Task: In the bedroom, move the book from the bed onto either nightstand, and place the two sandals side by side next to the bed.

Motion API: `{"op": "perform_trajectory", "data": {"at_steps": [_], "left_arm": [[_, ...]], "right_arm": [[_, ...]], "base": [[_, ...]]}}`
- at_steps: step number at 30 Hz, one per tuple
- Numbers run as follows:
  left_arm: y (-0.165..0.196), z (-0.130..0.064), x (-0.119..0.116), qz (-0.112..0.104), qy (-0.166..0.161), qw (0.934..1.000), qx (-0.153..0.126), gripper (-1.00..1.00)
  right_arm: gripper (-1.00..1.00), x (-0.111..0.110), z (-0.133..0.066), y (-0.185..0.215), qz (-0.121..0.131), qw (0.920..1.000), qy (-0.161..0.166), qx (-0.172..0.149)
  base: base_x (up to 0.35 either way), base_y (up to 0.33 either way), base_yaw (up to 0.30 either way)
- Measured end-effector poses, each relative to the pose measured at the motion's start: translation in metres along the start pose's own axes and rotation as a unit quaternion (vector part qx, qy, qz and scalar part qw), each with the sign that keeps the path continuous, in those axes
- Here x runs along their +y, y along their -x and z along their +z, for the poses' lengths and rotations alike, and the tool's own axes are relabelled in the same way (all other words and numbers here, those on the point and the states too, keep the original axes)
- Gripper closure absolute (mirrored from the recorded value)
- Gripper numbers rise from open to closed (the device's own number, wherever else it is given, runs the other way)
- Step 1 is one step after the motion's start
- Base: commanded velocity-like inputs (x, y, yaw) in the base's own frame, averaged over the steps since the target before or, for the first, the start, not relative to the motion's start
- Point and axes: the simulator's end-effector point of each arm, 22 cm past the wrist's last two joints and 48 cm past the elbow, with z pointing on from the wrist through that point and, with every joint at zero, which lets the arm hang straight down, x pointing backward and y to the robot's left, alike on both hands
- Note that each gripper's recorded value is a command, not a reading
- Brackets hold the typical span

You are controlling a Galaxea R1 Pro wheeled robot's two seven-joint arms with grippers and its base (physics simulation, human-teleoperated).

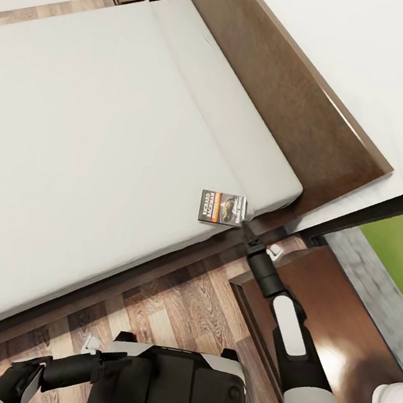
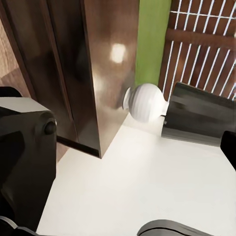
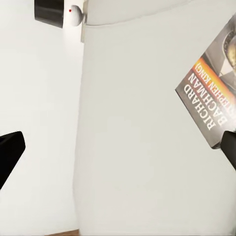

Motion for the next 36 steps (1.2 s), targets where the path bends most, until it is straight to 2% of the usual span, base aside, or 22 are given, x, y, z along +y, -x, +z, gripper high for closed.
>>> {"op": "perform_trajectory", "data": {"at_steps": [8, 24, 36], "left_arm": [[0.000, 0.001, 0.000, 0.000, -0.001, 1.0000, 0.000, -1.00], [0.000, 0.001, 0.000, 0.000, -0.001, 1.0000, -0.001, -1.00], [0.000, 0.001, 0.000, 0.000, -0.001, 1.0000, 0.000, -1.00]], "right_arm": [[-1.00, 0.002, 0.002, -0.015, 0.005, 0.9997, 0.002, 0.022], [-1.00, 0.002, 0.002, -0.018, 0.006, 0.9997, 0.002, 0.024], [-1.00, 0.002, 0.002, -0.017, 0.006, 0.9997, 0.002, 0.023]], "base": [[0.000, 0.000, 0.000], [0.002, 0.000, 0.000], [0.090, 0.013, 0.000]]}}
